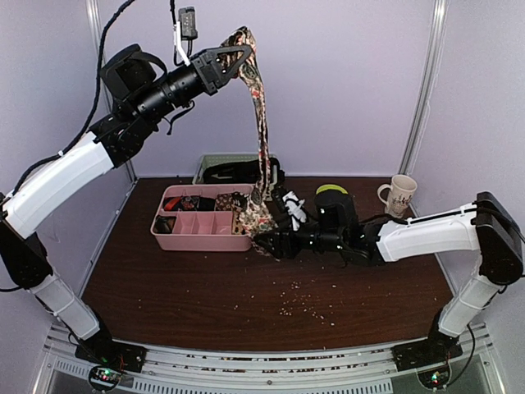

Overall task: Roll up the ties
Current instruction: Place the tie at the center of the board.

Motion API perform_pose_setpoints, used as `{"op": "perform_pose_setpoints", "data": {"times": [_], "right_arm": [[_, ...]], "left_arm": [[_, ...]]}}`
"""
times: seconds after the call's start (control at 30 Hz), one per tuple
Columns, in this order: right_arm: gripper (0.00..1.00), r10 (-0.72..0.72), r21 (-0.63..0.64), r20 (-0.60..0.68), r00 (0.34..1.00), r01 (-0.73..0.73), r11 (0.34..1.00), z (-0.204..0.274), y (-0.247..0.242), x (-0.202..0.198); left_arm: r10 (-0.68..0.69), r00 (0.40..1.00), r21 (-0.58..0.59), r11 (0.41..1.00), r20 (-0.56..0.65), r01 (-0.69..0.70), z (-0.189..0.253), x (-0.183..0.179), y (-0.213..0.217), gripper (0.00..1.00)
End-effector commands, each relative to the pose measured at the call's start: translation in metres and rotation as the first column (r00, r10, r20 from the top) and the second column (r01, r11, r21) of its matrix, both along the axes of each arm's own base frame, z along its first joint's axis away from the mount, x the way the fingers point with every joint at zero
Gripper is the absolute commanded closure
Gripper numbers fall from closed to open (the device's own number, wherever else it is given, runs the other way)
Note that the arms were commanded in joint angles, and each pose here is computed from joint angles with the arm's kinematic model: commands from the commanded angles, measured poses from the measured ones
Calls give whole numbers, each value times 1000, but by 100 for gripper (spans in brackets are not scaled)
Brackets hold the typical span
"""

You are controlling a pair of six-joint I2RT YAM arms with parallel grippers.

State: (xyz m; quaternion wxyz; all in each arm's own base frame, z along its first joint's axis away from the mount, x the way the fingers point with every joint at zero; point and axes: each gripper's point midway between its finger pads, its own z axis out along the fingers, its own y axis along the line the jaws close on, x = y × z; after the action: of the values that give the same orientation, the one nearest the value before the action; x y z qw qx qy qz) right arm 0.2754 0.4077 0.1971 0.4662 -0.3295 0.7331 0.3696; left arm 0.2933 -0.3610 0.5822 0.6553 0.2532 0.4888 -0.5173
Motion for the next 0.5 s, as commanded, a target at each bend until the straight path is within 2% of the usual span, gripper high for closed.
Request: {"op": "perform_pose_setpoints", "data": {"times": [0.0,0.1,0.2,0.27,0.37,0.47], "right_arm": [[56,41,-46,-24,999,-42,998,-11,1,-8],[98,-9,-77,-41,999,6,997,-21,-12,-8],[100,-72,-129,-62,995,64,990,-35,-29,-8],[100,-123,-170,-67,990,110,979,-46,-43,-8],[100,-205,-257,-71,976,181,949,-67,-71,-10],[100,-295,-332,-53,954,262,906,-81,-101,-11]], "left_arm": [[26,998,-79,997,56,-22,29,-7,11,100],[146,989,-81,986,37,-143,29,6,25,100],[315,949,-87,945,-2,-314,24,24,48,100],[450,893,-86,888,-34,-451,23,35,71,100],[680,726,-38,727,-101,-686,15,55,118,100],[829,540,33,549,-145,-835,6,66,160,100]]}}
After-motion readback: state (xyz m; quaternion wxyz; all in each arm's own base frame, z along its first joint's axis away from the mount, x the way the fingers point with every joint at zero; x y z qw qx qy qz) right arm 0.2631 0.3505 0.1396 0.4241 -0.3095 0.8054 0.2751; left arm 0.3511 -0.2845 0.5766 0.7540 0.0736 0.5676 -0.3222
